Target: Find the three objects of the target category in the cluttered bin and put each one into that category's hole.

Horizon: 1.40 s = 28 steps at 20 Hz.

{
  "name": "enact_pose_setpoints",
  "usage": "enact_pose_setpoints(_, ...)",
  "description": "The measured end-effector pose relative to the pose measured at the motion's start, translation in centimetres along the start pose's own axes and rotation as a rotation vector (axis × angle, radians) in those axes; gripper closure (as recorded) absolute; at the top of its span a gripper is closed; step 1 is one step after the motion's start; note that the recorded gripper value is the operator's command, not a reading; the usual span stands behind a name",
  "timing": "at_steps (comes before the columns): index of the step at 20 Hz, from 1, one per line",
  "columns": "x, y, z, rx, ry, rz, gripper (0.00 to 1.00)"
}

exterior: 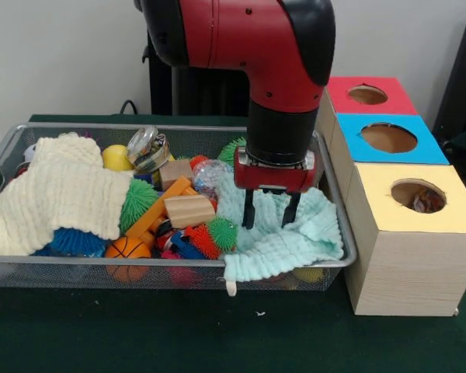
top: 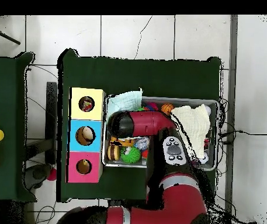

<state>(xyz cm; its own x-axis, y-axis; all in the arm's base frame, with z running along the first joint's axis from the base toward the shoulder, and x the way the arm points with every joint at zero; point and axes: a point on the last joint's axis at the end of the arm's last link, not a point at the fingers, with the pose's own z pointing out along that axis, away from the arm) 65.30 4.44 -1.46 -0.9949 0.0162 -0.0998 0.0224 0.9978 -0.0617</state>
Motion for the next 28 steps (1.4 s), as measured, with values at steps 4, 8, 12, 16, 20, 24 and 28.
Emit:
enact_pose_setpoints(4, -1.0, -0.5, 2.6, 0.016, -0.097, -0.017, 0.0)
enact_pose_setpoints(8, -0.6, -0.6, 4.7, 0.001, -0.156, -0.014, 0.0)
enact_pose_setpoints(12, -0.6, -0.8, 4.8, -0.004, -0.161, -0.008, 0.0)
enact_pose_setpoints(16, -0.7, -0.7, 4.9, -0.02, -0.161, 0.003, 1.0)
enact_pose_setpoints(20, -0.8, -0.3, 4.8, -0.036, -0.156, 0.008, 1.0)
enact_pose_setpoints(24, -0.8, -0.7, 4.4, -0.041, -0.123, 0.02, 1.0)
enact_pose_setpoints(28, -0.3, -1.9, 2.4, -0.037, -0.028, 0.037, 1.0)
